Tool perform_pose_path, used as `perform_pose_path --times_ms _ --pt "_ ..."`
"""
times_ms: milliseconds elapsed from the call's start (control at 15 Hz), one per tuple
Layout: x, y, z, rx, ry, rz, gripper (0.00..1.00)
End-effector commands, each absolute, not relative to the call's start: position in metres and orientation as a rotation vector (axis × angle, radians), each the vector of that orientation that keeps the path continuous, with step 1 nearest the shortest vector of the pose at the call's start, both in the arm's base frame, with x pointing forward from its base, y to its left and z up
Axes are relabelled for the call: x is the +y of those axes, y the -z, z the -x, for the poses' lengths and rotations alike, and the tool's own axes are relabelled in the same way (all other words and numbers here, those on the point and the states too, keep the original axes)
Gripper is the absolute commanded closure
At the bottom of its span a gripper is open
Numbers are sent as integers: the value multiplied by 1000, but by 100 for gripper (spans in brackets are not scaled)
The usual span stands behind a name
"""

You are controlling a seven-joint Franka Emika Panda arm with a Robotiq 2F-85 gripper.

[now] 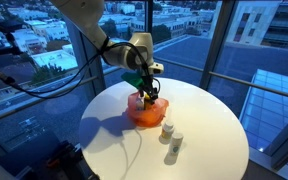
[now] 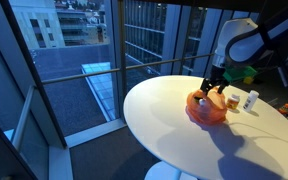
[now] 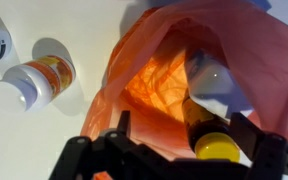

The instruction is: Remove the blue container from the plastic bag and put it on the table

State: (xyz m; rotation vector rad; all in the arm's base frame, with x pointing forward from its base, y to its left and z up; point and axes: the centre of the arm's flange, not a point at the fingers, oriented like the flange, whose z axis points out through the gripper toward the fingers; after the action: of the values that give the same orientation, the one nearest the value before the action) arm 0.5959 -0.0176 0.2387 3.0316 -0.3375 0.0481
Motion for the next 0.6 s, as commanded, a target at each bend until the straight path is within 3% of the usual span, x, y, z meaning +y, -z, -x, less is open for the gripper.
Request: perform_pose_path --times_ms 0,533 --pt "-3 -235 -598 -257 -44 -3081 0" --pt "8 -229 -592 -144 6 -3149 0"
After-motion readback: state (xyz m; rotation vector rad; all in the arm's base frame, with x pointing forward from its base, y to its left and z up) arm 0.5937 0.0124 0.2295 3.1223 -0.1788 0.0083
